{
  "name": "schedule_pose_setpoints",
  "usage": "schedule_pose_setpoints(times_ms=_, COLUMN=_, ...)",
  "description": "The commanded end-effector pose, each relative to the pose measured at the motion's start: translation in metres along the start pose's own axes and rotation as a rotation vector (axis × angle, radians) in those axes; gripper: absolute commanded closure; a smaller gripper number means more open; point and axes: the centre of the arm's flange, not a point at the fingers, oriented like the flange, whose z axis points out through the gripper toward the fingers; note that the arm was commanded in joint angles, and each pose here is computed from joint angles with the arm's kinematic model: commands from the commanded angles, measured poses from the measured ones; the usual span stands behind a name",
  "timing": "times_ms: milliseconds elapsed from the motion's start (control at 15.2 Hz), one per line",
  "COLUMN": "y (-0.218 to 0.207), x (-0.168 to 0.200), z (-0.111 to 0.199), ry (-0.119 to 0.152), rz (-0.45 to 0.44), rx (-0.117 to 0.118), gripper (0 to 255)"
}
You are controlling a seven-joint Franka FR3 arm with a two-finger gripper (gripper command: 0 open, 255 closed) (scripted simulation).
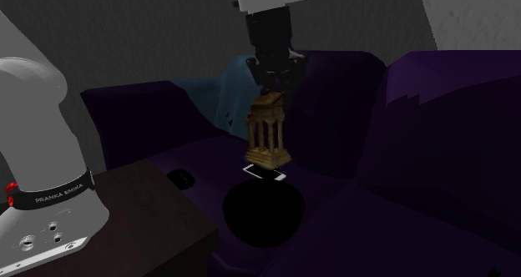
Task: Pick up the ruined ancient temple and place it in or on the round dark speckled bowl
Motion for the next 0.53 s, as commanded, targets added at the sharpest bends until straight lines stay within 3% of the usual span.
schedule_pose_setpoints(times_ms=0, y=0.0, x=-0.005, z=0.008, ry=0.0, rz=-0.001, rx=0.0, gripper=255)
schedule_pose_setpoints(times_ms=462, y=-0.001, x=-0.013, z=0.044, ry=0.0, rz=-0.001, rx=0.0, gripper=255)
